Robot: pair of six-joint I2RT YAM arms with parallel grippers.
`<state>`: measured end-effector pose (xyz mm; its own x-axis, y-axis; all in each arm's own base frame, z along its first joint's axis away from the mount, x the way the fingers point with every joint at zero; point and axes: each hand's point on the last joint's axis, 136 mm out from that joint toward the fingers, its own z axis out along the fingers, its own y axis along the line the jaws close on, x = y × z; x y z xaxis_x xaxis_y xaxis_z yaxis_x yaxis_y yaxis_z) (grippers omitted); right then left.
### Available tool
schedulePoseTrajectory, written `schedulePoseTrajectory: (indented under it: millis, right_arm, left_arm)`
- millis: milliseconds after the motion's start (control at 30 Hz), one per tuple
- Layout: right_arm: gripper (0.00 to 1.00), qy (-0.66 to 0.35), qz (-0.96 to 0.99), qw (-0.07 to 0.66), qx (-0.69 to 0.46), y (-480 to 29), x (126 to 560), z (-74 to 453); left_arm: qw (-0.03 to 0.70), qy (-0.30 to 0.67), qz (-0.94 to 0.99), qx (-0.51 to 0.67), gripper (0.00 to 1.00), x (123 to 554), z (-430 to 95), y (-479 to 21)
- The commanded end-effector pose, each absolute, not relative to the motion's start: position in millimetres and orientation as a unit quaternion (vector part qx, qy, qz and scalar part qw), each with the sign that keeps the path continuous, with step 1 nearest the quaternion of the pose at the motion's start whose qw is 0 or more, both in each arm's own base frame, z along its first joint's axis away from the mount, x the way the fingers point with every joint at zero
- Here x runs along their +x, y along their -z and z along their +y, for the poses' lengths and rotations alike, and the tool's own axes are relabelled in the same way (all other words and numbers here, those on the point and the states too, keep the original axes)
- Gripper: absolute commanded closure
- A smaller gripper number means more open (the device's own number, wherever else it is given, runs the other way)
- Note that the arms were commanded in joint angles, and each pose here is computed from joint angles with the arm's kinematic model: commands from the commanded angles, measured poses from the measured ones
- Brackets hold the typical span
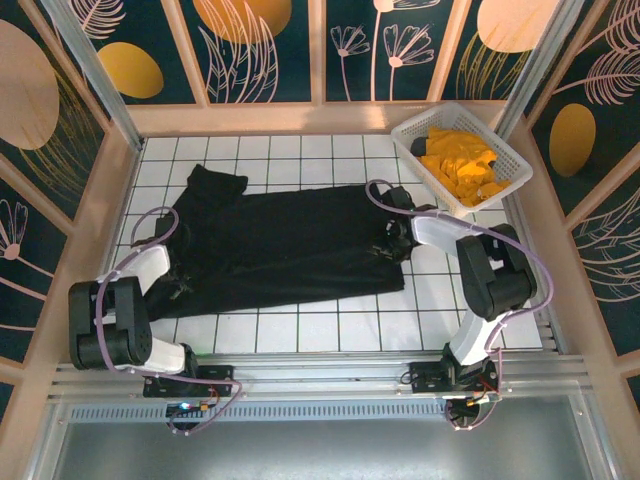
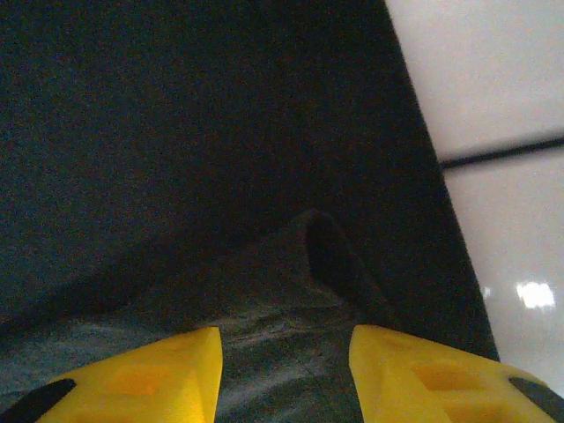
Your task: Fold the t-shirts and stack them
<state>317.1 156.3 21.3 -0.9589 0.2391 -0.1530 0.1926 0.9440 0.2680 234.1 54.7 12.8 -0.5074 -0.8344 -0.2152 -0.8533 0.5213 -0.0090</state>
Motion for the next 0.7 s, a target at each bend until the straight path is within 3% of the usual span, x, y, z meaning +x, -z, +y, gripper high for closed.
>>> schedulePoseTrajectory:
  millis: [0, 200, 333, 500, 600, 667]
  right_arm:
    - [0.54, -0.094, 0.988, 0.020, 0.120, -15.2, 270.9, 143.4]
    - [0.53, -0.144, 0.976, 0.128, 0.105, -77.9, 341.5, 167.4]
    - [0.52, -0.186, 0.959, 0.185, 0.107, -112.4, 400.5, 183.2]
    - [0.51, -0.223, 0.944, 0.226, 0.084, -138.2, 455.5, 208.3]
    - [0.50, -0.242, 0.940, 0.230, 0.071, -140.1, 474.4, 219.7]
    - [0.50, -0.245, 0.940, 0.230, 0.066, -139.4, 483.4, 223.9]
  left_arm:
    - [0.059, -0.096, 0.856, -0.504, 0.88, 200.2, 63.4, -16.5]
    - [0.155, -0.060, 0.844, -0.509, 0.67, 282.5, 75.7, -80.7]
    - [0.207, -0.017, 0.859, -0.469, 0.63, 373.6, 77.6, -112.5]
    - [0.231, 0.004, 0.885, -0.404, 0.60, 476.9, 81.5, -110.3]
    - [0.257, 0.018, 0.897, -0.359, 0.49, 530.1, 82.2, -106.8]
    - [0.270, 0.023, 0.904, -0.332, 0.49, 557.8, 82.4, -100.3]
